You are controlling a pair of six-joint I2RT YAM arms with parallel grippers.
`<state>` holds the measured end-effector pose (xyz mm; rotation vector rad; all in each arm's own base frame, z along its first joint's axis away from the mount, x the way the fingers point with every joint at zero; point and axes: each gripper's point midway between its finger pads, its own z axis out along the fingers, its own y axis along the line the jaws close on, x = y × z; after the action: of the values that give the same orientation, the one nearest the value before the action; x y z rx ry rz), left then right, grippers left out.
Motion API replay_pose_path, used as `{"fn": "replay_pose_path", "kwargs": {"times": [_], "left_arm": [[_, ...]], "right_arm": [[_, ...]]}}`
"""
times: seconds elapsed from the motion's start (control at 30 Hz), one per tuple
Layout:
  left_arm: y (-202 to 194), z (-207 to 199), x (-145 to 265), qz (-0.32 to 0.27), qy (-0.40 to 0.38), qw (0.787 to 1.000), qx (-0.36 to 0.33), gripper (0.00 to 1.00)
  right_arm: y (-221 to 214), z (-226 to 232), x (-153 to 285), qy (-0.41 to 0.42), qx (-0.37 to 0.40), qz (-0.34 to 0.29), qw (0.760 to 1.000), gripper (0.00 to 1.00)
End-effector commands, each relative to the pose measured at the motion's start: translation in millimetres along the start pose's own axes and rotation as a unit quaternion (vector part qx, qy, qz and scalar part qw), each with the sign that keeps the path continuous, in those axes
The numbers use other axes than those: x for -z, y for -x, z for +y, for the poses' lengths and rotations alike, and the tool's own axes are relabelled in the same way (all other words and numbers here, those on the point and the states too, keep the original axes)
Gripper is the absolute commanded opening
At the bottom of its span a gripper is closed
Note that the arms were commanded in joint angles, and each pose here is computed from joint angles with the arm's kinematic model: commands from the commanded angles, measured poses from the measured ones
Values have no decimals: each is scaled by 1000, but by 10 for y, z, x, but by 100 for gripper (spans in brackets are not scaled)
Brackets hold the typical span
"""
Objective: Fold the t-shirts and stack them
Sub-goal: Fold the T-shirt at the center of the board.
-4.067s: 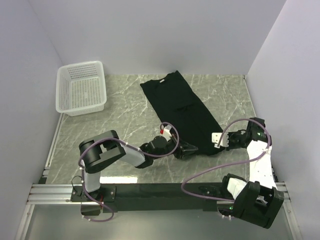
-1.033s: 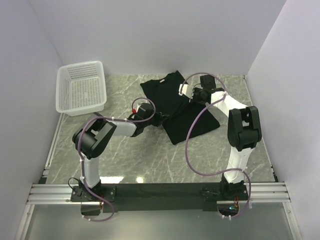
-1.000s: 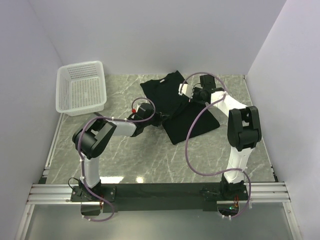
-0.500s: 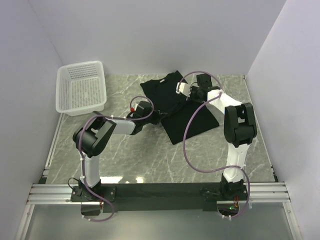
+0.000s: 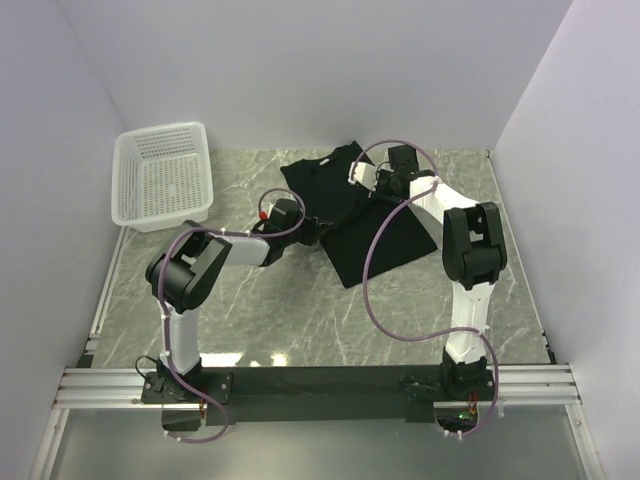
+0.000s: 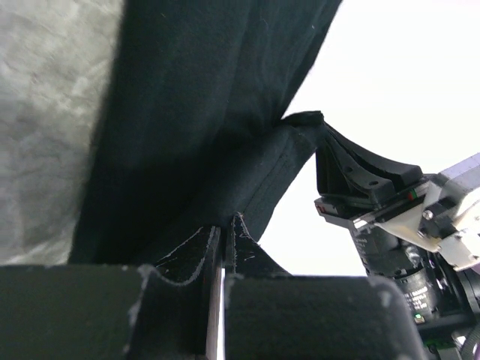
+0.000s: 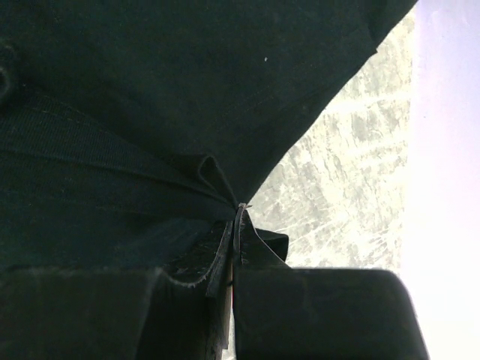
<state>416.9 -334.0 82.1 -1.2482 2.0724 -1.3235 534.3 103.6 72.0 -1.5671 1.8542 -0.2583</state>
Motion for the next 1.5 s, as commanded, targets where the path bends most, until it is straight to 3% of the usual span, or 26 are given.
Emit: {"fn": "replay_pose_path", "kwargs": {"times": [0.0, 0.1, 0.17, 0.2, 0.23, 0.27, 0.37, 0.57, 0.73, 0.87, 1.03, 1.07, 1.17, 1.2, 1.23, 1.3, 1.47], "left_arm": [[49, -144, -46, -1, -18, 1000, -7, 1], [65, -133, -59, -2, -15, 1000, -6, 2], [75, -143, -51, -4, -16, 1000, -4, 6], [82, -170, -35, -4, -21, 1000, -1, 11], [91, -201, -21, -6, -25, 1000, -1, 15], [125, -200, -8, -13, -27, 1000, -1, 23], [159, -320, 69, -24, -39, 999, -11, 35], [218, -636, 289, -50, -73, 995, -51, 51], [270, -761, 436, -65, -83, 990, -89, 53], [211, -754, 545, -55, -82, 980, -172, 55], [65, -437, 784, -22, -45, 969, -242, 57], [-48, -365, 827, -2, -43, 965, -257, 57], [-352, -99, 982, 36, -27, 960, -276, 60], [-451, -48, 1037, 49, -28, 959, -276, 60], [-521, 110, 1064, 61, -20, 960, -273, 60], [-808, 251, 1135, 91, -24, 962, -258, 61], [-1217, 581, 1171, 128, -30, 973, -191, 62]], "right_arm": [[144, -291, 44, -42, 0, -10, 999, 0], [151, -301, 24, -45, -2, -10, 999, 0], [166, -322, 13, -50, -9, -12, 999, 11], [181, -364, 11, -55, -13, -15, 998, 26], [214, -392, 19, -60, -17, -19, 998, 35], [223, -420, 28, -66, -32, -21, 997, 39], [320, -548, 73, -86, -54, -35, 994, 45], [459, -722, 251, -104, -81, -60, 990, 47], [496, -704, 536, -80, -114, -86, 987, 48], [457, -506, 831, -33, -118, -119, 985, 49], [79, -33, 1268, 42, -107, -134, 984, 52], [11, 237, 1316, 85, -114, -141, 980, 53], [-284, 433, 1573, 110, -69, -160, 979, 56], [-410, 696, 1652, 144, -72, -155, 975, 57], [-496, 773, 1686, 150, -15, -163, 975, 57], [-743, 1016, 1813, 171, -13, -158, 972, 57], [-1049, 1379, 1781, 198, 66, -132, 969, 58]]}}
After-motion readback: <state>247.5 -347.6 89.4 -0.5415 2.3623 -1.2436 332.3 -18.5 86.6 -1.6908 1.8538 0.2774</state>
